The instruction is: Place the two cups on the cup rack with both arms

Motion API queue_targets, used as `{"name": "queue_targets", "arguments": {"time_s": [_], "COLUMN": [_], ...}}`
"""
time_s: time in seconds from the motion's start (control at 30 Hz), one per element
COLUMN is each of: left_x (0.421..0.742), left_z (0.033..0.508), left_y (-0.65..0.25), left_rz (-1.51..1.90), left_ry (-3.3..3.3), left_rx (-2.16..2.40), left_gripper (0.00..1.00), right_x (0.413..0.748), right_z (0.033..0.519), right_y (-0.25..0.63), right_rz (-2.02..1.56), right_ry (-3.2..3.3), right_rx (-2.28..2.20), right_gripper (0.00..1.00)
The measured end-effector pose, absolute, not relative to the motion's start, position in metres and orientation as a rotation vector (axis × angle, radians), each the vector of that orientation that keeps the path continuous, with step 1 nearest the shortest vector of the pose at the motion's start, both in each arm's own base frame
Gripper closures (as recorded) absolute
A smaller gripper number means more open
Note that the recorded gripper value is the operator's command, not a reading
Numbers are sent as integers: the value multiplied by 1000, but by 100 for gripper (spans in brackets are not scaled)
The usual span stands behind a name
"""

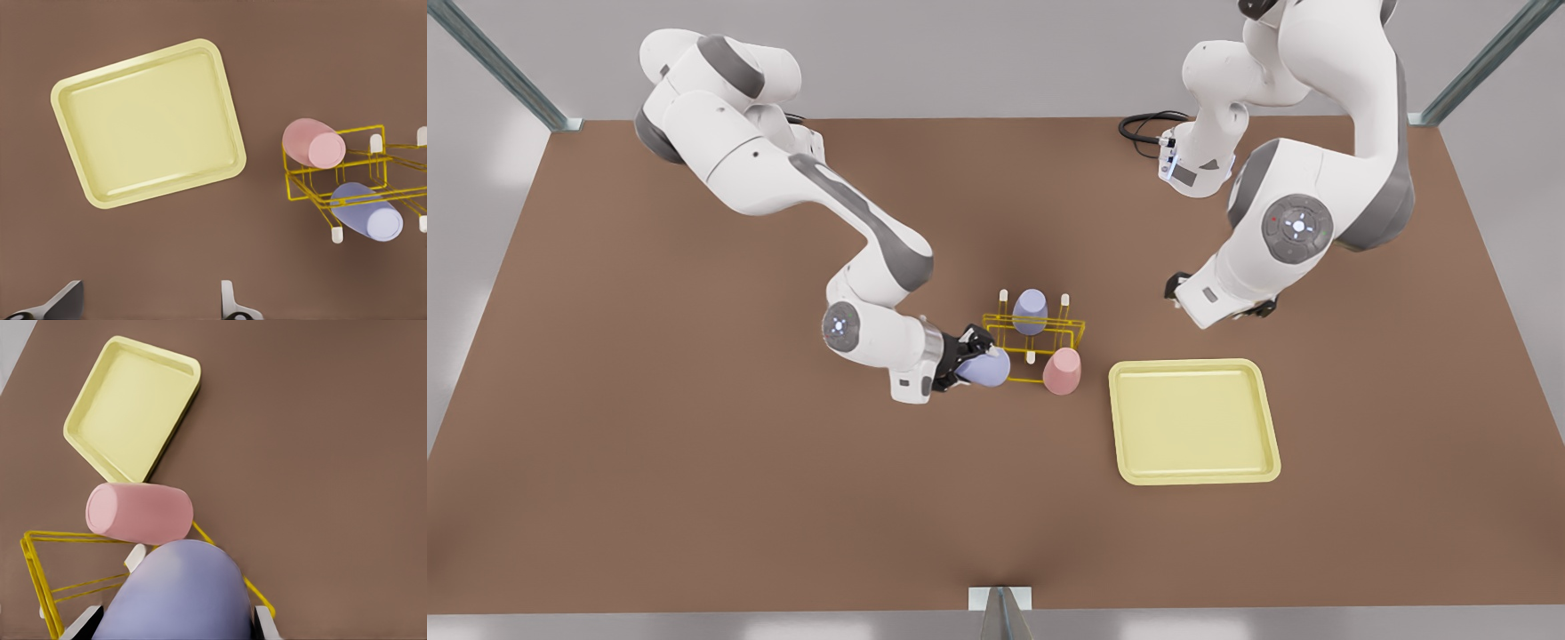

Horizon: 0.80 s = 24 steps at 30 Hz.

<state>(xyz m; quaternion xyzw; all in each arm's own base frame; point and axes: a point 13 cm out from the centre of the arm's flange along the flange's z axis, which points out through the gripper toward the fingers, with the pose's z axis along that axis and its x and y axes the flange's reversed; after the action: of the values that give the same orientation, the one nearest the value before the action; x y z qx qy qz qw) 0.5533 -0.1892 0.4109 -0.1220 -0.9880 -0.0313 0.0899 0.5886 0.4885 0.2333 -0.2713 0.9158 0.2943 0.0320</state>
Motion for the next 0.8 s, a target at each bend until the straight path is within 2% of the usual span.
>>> {"name": "queue_targets", "arguments": {"time_s": [0.63,0.67,0.8], "left_x": [545,545,542], "left_z": [411,412,415], "left_y": [-190,-191,-200], "left_rz": [-100,-99,-98], "left_ry": [-2904,-2905,-2909], "left_rx": [-384,-388,-409], "left_gripper": [0,0,0], "right_x": [561,560,563], "right_z": [205,201,205], "right_y": [503,503,505], "right_rz": [927,929,935], "right_ry": [2870,2876,2874], "right_rx": [-929,-931,-935], "right_gripper": [20,0,0]}}
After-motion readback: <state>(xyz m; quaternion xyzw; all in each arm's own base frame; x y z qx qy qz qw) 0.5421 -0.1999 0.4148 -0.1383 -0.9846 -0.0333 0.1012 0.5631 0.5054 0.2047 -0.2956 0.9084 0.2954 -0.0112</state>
